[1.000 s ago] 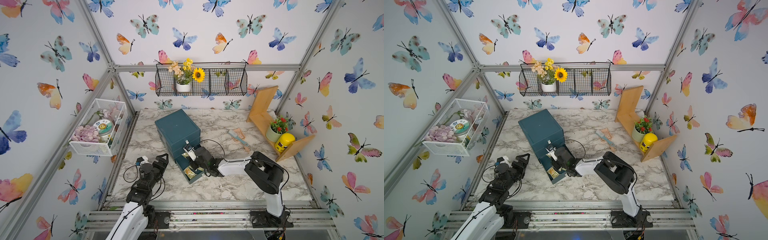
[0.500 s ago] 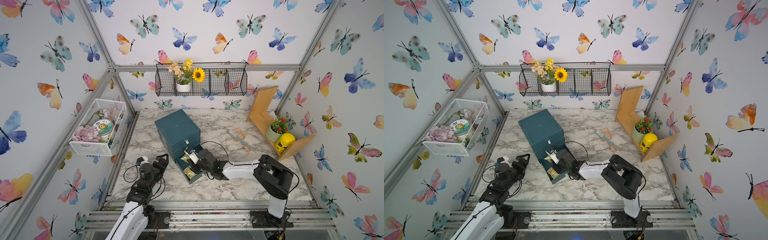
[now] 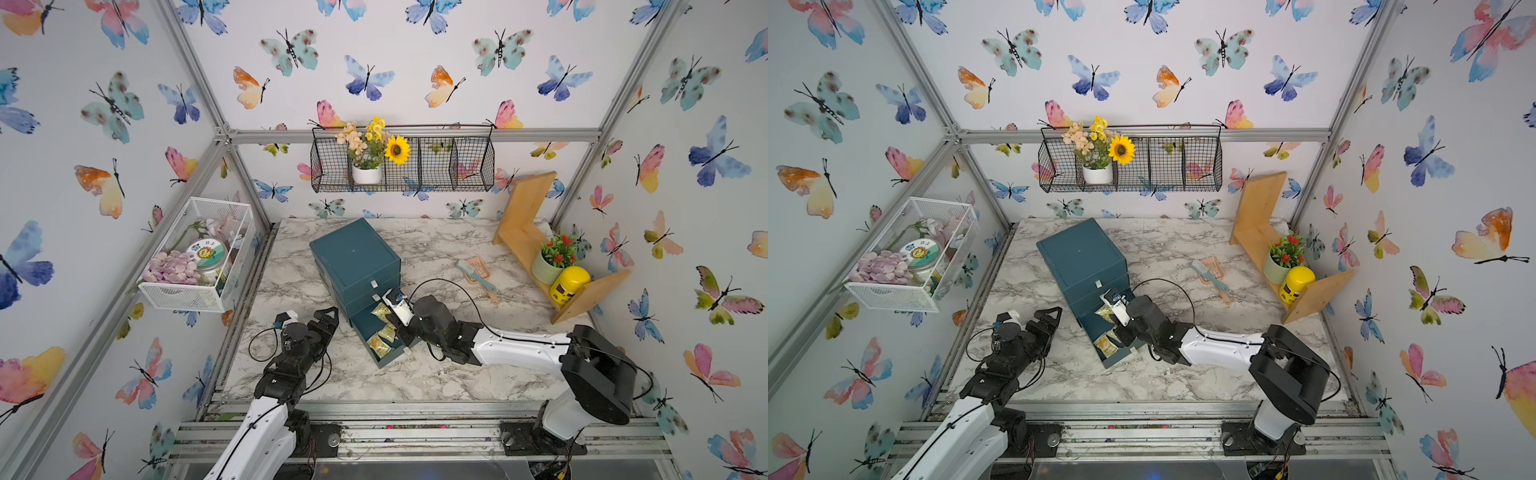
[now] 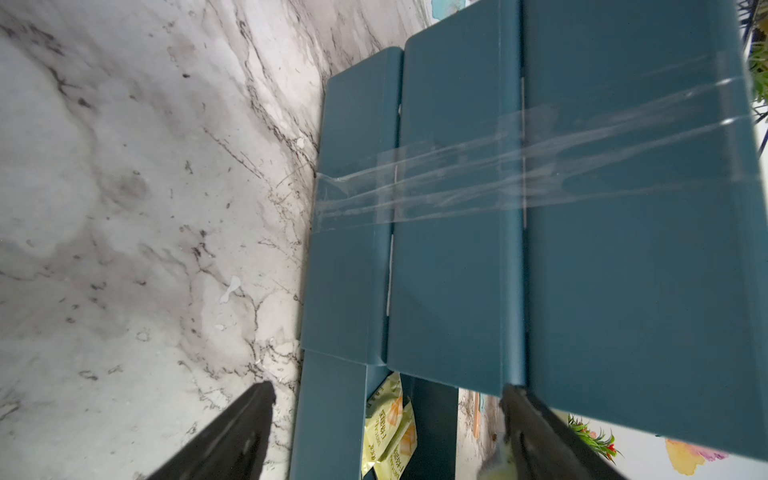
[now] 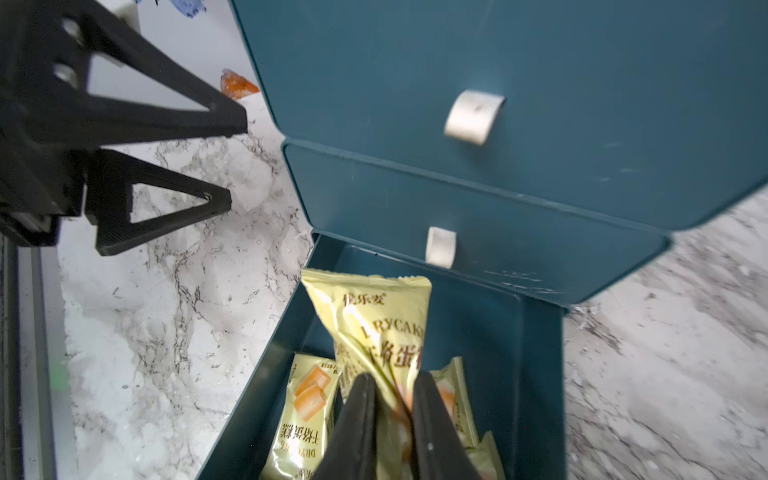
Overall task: Take the cookies out of the drawer
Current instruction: Place the cookie at the center of the board.
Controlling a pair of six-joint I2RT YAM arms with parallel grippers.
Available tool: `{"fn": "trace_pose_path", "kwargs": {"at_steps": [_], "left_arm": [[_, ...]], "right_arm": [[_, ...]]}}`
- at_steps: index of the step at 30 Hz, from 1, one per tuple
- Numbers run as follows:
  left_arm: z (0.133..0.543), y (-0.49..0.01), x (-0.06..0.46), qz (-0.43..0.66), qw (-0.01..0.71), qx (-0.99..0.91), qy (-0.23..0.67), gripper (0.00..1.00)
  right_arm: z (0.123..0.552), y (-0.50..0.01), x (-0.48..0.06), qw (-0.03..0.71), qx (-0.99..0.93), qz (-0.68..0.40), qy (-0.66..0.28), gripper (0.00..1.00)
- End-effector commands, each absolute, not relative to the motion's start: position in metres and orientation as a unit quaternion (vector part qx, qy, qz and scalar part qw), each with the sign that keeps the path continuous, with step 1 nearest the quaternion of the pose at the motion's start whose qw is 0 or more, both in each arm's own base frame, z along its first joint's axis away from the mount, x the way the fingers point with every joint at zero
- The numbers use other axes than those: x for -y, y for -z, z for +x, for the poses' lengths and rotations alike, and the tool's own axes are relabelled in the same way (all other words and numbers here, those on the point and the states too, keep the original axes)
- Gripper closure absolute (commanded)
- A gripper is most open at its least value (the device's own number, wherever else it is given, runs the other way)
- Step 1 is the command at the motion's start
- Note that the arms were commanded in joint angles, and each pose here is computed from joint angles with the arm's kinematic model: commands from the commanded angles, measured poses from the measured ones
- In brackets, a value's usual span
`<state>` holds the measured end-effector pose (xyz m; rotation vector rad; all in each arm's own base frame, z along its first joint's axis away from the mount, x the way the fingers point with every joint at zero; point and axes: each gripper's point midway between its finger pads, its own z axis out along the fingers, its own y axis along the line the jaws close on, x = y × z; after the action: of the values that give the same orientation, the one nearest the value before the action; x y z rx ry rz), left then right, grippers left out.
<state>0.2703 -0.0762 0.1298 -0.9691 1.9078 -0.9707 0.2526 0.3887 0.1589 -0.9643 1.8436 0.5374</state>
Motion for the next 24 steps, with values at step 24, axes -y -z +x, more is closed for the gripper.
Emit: {"fn": "trace_pose_path", "kwargs": {"at_steps": [24], "left_arm": [[0.261, -0.134, 0.131, -0.308, 0.352, -0.787, 0.403, 0.12]], "right_arm": [[0.315, -0.045, -0.207, 0.392, -0.897, -0.202, -0.046, 0.88]]}}
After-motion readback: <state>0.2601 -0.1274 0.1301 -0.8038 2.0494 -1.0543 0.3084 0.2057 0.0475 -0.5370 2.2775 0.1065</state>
